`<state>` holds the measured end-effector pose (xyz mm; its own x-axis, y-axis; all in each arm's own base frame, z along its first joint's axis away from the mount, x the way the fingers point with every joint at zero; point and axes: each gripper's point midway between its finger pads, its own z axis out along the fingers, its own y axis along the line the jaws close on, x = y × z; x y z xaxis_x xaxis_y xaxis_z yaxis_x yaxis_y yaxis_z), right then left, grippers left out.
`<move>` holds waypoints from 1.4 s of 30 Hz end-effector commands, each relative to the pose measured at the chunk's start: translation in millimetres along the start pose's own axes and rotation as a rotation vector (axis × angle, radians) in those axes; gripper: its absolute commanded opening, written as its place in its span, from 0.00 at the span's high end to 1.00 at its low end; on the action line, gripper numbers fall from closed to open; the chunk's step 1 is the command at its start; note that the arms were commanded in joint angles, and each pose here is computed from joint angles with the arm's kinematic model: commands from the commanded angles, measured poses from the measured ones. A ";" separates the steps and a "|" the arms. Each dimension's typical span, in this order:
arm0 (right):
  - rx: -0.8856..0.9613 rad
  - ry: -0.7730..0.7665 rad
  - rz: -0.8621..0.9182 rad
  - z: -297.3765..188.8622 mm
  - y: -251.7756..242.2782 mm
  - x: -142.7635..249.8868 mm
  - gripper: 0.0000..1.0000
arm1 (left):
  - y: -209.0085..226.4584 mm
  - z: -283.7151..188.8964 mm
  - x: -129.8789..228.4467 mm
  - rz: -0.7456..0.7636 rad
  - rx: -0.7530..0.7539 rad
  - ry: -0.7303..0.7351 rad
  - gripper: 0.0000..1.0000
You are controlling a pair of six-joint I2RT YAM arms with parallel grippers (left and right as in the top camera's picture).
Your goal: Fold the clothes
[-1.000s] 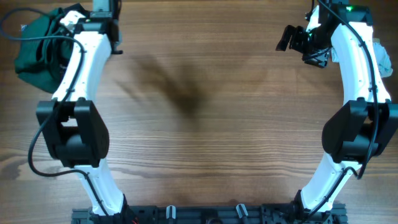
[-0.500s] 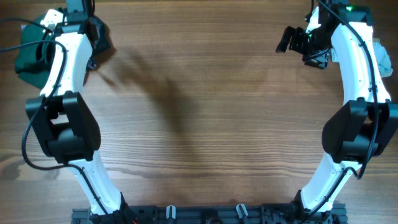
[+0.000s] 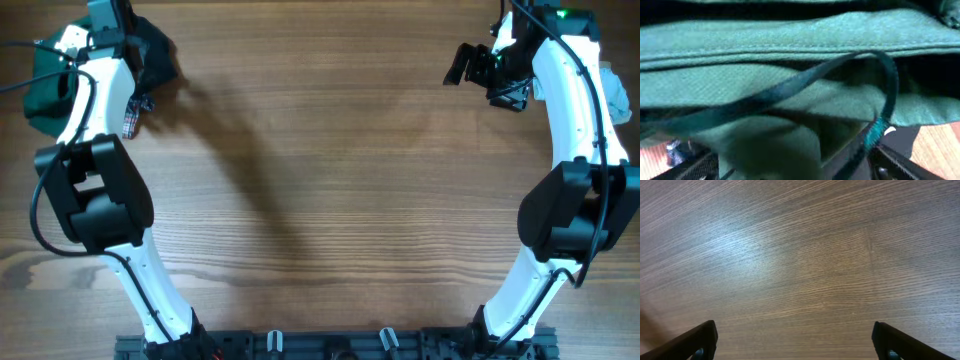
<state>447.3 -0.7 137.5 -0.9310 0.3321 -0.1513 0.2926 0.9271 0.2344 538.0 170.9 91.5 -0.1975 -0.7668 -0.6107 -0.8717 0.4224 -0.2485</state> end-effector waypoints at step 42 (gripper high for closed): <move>-0.014 -0.015 -0.009 -7.6 4.1 -1.3 0.00 | -158.7 -94.4 35.5 0.376 0.995 0.210 0.01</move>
<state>446.7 -0.7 137.3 -0.9313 0.3325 -0.1487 0.2935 0.9269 0.2339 628.6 70.9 147.7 -0.4454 -0.6850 -0.5766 -0.2801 0.7183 -0.6369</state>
